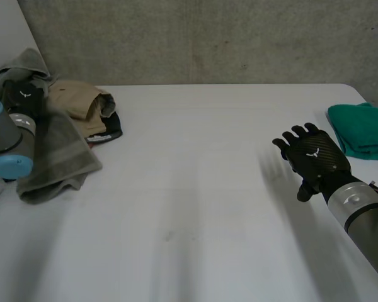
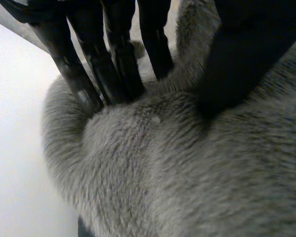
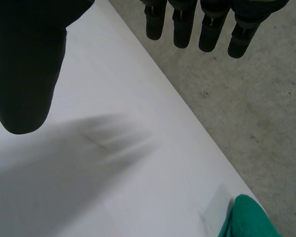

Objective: Fold the laundry.

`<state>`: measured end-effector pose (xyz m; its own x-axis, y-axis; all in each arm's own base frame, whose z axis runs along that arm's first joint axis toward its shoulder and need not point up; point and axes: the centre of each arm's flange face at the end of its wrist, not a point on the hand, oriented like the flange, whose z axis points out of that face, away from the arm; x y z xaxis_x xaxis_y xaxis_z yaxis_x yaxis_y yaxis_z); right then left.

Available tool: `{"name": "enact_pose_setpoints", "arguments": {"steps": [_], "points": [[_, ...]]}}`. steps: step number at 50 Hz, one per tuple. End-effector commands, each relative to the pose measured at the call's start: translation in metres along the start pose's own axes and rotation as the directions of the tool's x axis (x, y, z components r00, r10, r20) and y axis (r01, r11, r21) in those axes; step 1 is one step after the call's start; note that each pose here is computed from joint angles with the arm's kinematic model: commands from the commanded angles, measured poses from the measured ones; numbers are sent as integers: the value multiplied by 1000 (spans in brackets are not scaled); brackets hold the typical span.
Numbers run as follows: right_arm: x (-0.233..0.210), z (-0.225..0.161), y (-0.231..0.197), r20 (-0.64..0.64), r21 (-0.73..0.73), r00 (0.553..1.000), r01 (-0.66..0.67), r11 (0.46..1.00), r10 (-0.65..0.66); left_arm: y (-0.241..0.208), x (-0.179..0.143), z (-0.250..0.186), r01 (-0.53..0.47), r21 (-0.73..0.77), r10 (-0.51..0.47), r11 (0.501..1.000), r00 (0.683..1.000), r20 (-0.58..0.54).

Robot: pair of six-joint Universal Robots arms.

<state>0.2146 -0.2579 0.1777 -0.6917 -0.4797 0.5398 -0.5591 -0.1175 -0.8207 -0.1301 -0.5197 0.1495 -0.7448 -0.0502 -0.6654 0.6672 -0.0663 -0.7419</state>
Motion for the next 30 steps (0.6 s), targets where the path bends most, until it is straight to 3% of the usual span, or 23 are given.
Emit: {"name": "enact_pose_setpoints", "arguments": {"steps": [1, 4, 8, 9, 12, 13, 16, 17, 20, 21, 25, 28, 30], "points": [[8, 2, -3, -33, 8, 999, 3, 1000, -3, -54, -1, -12, 41, 85, -42, 996, 999, 17], [12, 1, -8, -48, 23, 999, 6, 1000, -5, -103, -17, -34, 108, 156, -111, 982, 994, 6], [19, -1, -17, -75, 52, 997, 9, 999, -5, -163, -31, -74, 295, 239, -288, 925, 956, -62], [20, -1, -19, -80, 56, 997, 11, 998, -6, -190, -29, -96, 399, 263, -378, 879, 917, -128], [26, -3, -25, -107, 73, 994, 6, 997, 2, -222, -19, -135, 553, 249, -496, 795, 829, -258], [28, -3, -27, -114, 78, 993, 3, 997, 5, -235, -8, -162, 635, 194, -554, 748, 758, -344], [31, -2, -28, -129, 81, 991, -15, 997, 26, -245, 10, -199, 718, 76, -618, 691, 643, -452], [32, -2, -29, -133, 83, 991, -21, 996, 32, -249, 21, -221, 752, -5, -650, 659, 566, -507], [35, -1, -30, -140, 87, 989, -38, 995, 50, -250, 44, -251, 772, -132, -686, 622, 455, -568], [35, 0, -29, -140, 85, 989, -40, 996, 52, -249, 61, -271, 766, -209, -699, 608, 393, -597], [39, 0, -26, -151, 76, 987, -46, 996, 57, -222, 116, -302, 693, -402, -746, 599, 300, -594], [39, 1, -23, -149, 67, 987, -51, 996, 60, -202, 160, -327, 598, -517, -758, 613, 260, -598], [38, 1, -20, -145, 56, 987, -58, 997, 66, -199, 167, -332, 575, -535, -757, 620, 259, -599]]}}
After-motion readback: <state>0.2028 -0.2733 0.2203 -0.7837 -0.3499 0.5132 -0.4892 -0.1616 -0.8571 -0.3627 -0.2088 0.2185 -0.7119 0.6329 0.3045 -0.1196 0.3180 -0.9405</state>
